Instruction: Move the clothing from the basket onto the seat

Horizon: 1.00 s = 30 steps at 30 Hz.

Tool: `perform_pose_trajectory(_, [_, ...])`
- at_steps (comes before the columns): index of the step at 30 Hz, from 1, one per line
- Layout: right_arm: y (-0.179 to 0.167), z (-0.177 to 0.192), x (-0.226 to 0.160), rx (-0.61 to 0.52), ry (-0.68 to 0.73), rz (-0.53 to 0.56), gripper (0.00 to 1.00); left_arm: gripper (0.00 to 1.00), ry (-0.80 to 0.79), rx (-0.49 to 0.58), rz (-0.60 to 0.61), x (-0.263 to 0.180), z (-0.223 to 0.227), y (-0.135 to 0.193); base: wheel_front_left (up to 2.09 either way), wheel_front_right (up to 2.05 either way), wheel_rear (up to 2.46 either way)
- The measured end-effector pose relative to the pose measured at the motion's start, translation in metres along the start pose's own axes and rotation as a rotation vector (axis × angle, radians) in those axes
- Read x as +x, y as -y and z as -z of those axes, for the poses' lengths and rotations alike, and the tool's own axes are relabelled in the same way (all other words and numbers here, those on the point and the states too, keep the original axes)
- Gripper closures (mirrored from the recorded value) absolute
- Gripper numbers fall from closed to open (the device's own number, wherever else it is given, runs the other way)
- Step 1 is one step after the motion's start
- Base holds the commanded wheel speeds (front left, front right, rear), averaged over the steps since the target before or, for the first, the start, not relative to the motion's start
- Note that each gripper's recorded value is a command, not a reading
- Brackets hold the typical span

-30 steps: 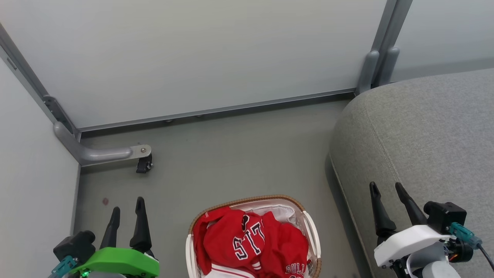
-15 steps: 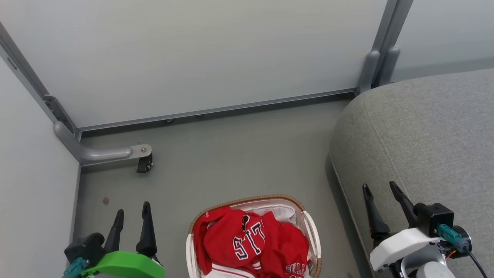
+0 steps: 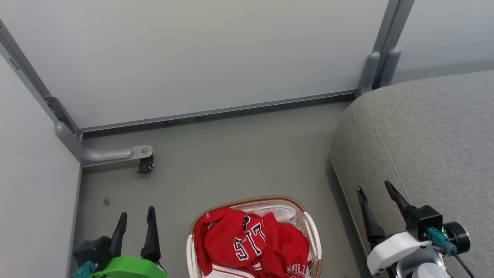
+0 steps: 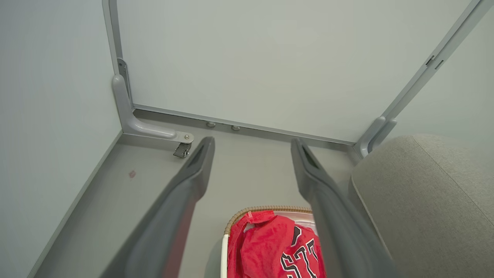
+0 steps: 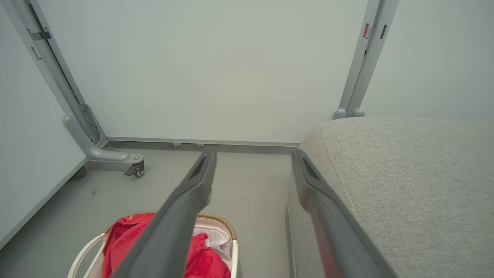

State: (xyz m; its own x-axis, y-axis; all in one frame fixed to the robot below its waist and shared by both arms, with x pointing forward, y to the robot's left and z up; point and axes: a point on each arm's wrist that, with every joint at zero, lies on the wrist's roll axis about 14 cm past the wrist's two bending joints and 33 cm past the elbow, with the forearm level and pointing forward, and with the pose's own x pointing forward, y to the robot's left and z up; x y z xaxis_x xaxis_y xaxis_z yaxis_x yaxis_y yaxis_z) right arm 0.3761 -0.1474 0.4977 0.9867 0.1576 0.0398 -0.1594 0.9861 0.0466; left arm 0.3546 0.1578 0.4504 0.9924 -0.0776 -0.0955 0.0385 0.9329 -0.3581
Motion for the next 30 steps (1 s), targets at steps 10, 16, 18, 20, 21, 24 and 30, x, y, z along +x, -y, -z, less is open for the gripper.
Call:
perform_pose_trajectory(10, [-0.0040, -0.0005, -0.0014, -0.072, 0.006, -0.023, 0.00, 0.00, 0.002, 0.047, 0.012, -0.0020, 0.0015, 0.0014, 0.00, 0.00, 0.00])
perform_pose_trajectory(16, [-0.0048, 0.0002, -0.0023, -0.099, 0.005, -0.029, 0.00, 0.00, 0.003, 0.072, 0.020, -0.0024, 0.0021, 0.0028, 0.00, 0.00, 0.00])
perform_pose_trajectory(18, [-0.0046, 0.0003, -0.0024, -0.099, 0.005, -0.028, 0.00, 0.00, 0.001, 0.072, 0.020, -0.0025, 0.0026, 0.0029, 0.00, 0.00, 0.00])
perform_pose_trajectory(20, [-0.0044, 0.0003, -0.0024, -0.099, 0.005, -0.028, 0.00, 0.00, 0.001, 0.072, 0.020, -0.0025, 0.0028, 0.0029, 0.00, 0.00, 0.00])
perform_pose_trajectory(21, [-0.0041, 0.0002, -0.0024, -0.098, 0.005, -0.027, 0.00, 0.00, 0.000, 0.073, 0.021, -0.0024, 0.0029, 0.0030, 0.00, 0.00, 0.00])
perform_pose_trajectory(24, [-0.0034, -0.0002, -0.0024, -0.094, 0.007, -0.024, 0.00, 0.00, 0.000, 0.073, 0.022, -0.0022, 0.0030, 0.0032, 0.00, 0.00, 0.00])
perform_pose_trajectory(30, [-0.0009, -0.0036, -0.0019, -0.091, 0.018, -0.016, 0.00, 0.00, -0.001, 0.073, 0.024, -0.0017, 0.0032, 0.0040, 0.00, 0.00, 0.00])
